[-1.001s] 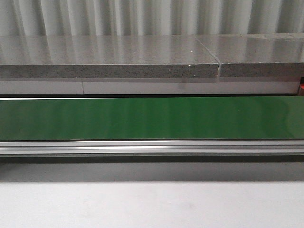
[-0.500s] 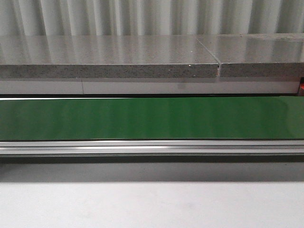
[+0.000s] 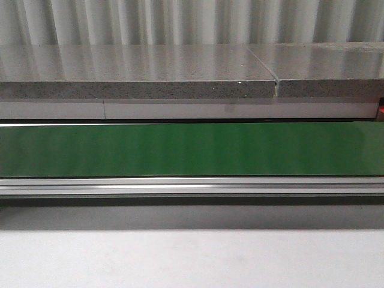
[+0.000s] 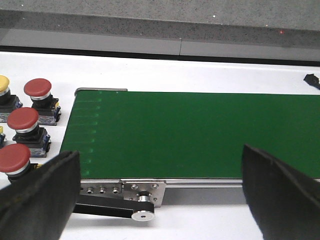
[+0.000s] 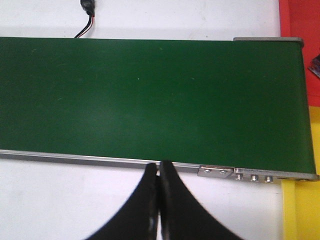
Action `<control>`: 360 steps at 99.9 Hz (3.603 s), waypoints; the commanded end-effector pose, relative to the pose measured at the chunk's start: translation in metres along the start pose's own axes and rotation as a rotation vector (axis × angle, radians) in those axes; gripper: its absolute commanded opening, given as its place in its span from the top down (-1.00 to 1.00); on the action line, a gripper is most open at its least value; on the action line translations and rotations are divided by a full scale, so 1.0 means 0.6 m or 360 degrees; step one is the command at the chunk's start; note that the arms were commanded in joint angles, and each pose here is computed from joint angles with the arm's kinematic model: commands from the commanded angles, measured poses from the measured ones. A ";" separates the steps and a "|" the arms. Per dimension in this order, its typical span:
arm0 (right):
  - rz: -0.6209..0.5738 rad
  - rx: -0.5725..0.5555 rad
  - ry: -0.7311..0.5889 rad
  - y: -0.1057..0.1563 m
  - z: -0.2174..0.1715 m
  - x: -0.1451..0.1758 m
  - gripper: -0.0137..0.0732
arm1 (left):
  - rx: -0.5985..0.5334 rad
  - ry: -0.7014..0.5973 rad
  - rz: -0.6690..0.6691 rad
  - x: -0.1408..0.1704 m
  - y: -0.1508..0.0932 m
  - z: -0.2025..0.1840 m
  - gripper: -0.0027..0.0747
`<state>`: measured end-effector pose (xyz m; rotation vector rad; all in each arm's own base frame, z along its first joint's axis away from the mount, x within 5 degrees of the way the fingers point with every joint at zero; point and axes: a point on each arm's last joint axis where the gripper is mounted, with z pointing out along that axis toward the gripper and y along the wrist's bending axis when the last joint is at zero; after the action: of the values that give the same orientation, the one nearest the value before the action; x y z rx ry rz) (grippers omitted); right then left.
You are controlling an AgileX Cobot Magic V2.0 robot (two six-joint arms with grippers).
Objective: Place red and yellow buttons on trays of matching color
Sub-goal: 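Move the left gripper over the remaining buttons on the table, then lower the left gripper onto a red button and close on it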
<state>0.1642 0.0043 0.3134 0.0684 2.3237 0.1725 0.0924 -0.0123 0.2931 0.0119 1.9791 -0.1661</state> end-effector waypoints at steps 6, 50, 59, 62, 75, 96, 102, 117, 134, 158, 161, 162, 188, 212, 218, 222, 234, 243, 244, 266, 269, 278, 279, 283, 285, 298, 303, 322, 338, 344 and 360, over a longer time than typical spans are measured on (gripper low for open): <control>-0.0021 -0.0002 -0.0151 0.003 -0.014 -0.020 0.84 | 0.0013 -0.0159 -0.0026 -0.027 -0.003 -0.005 -0.66; -0.0021 -0.0002 -0.0151 0.003 -0.014 -0.020 0.84 | -0.0516 0.0015 -0.0586 -0.081 0.069 0.055 -0.56; -0.0021 -0.0002 -0.0151 0.003 -0.014 -0.020 0.84 | -0.0609 0.0097 -0.0697 -0.082 0.094 0.081 -0.50; -0.0021 -0.0002 -0.0151 0.003 -0.014 -0.020 0.84 | -0.0631 0.0111 -0.0724 -0.083 0.101 0.088 -0.48; -0.0021 -0.0002 -0.0151 0.003 -0.014 -0.020 0.84 | -0.0714 0.0200 -0.0794 -0.078 0.135 0.131 -0.48; -0.0021 -0.0002 -0.0151 0.003 -0.014 -0.020 0.84 | -0.0765 0.0389 -0.0845 -0.070 0.169 0.197 -0.48; -0.0021 -0.0002 -0.0151 0.003 -0.014 -0.020 0.84 | -0.0771 0.0429 -0.0853 -0.070 0.177 0.215 -0.48; -0.0021 -0.0002 -0.0151 0.003 -0.014 -0.020 0.84 | -0.0781 0.0502 -0.0862 -0.073 0.193 0.251 -0.48; -0.0021 -0.0002 -0.0151 0.003 -0.014 -0.020 0.84 | -0.0791 0.0571 -0.0874 -0.065 0.205 0.279 -0.48; -0.0021 -0.0002 -0.0151 0.003 -0.014 -0.020 0.84 | -0.0813 0.0663 -0.0885 -0.044 0.219 0.305 -0.48; -0.0021 -0.0002 -0.0151 0.003 -0.014 -0.020 0.84 | -0.0814 0.0664 -0.0881 -0.043 0.221 0.307 -0.48; -0.0021 -0.0002 -0.0151 0.003 -0.014 -0.020 0.84 | -0.0818 0.0660 -0.0884 -0.043 0.222 0.307 -0.48; -0.0021 -0.0002 -0.0151 0.003 -0.014 -0.020 0.84 | -0.0862 0.0693 -0.0920 -0.028 0.244 0.318 -0.48; -0.0021 -0.0002 -0.0151 0.003 -0.014 -0.020 0.84 | -0.0860 0.0683 -0.0917 -0.024 0.248 0.325 -0.48; -0.0021 -0.0002 -0.0151 0.003 -0.014 -0.020 0.84 | -0.0860 0.0686 -0.0921 -0.022 0.249 0.328 -0.48; -0.0021 -0.0002 -0.0151 0.003 -0.014 -0.020 0.84 | -0.0861 0.0689 -0.0921 -0.022 0.249 0.328 -0.48; -0.0021 -0.0002 -0.0151 0.003 -0.014 -0.020 0.84 | -0.0861 0.0702 -0.0930 -0.017 0.250 0.331 -0.48; -0.0021 -0.0002 -0.0151 0.003 -0.014 -0.020 0.84 | -0.0864 0.0723 -0.0934 -0.012 0.252 0.335 -0.48; -0.0021 -0.0002 -0.0151 0.003 -0.014 -0.020 0.84 | -0.0864 0.0728 -0.0935 -0.010 0.252 0.337 -0.48; -0.0021 -0.0002 -0.0151 0.003 -0.014 -0.020 0.84 | -0.0869 0.0768 -0.0946 0.001 0.255 0.345 -0.48; -0.0021 -0.0002 -0.0151 0.003 -0.014 -0.020 0.84 | -0.0868 0.0766 -0.0945 0.000 0.255 0.345 -0.48; -0.0021 -0.0002 -0.0151 0.003 -0.014 -0.020 0.84 | -0.0868 0.0763 -0.0945 0.000 0.255 0.345 -0.47; -0.0021 -0.0002 -0.0151 0.003 -0.014 -0.020 0.84 | -0.0868 0.0763 -0.0945 0.000 0.255 0.345 -0.46; -0.0021 -0.0002 -0.0151 0.003 -0.014 -0.020 0.84 | -0.0868 0.0763 -0.0945 0.000 0.255 0.345 -0.41; -0.0021 -0.0002 -0.0151 0.003 -0.014 -0.020 0.84 | -0.0868 0.0763 -0.0945 0.000 0.255 0.345 -0.37; -0.0021 -0.0002 -0.0151 0.003 -0.014 -0.020 0.84 | -0.0868 0.0761 -0.0950 -0.003 0.254 0.342 0.00; -0.0021 -0.0002 -0.0151 0.003 -0.014 -0.020 0.84 | -0.0865 0.0752 -0.0961 -0.006 0.253 0.339 0.18; -0.0021 -0.0002 -0.0151 0.003 -0.014 -0.020 0.84 | -0.0845 0.0658 -0.0934 -0.034 0.242 0.318 0.69; -0.0021 -0.0002 -0.0151 0.003 -0.014 -0.020 0.84 | -0.0798 0.0548 -0.0869 -0.069 0.219 0.289 0.92; -0.0021 -0.0002 -0.0151 0.003 -0.014 -0.020 0.84 | -0.0771 0.0503 -0.0832 -0.082 0.208 0.277 0.96; -0.0021 -0.0002 -0.0151 0.003 -0.014 -0.020 0.84 | -0.0662 0.0403 -0.0702 -0.115 0.164 0.247 0.97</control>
<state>0.1643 0.0043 0.3135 0.0677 2.3223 0.1718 0.2661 0.0830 0.2560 -0.8043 2.3148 -0.0142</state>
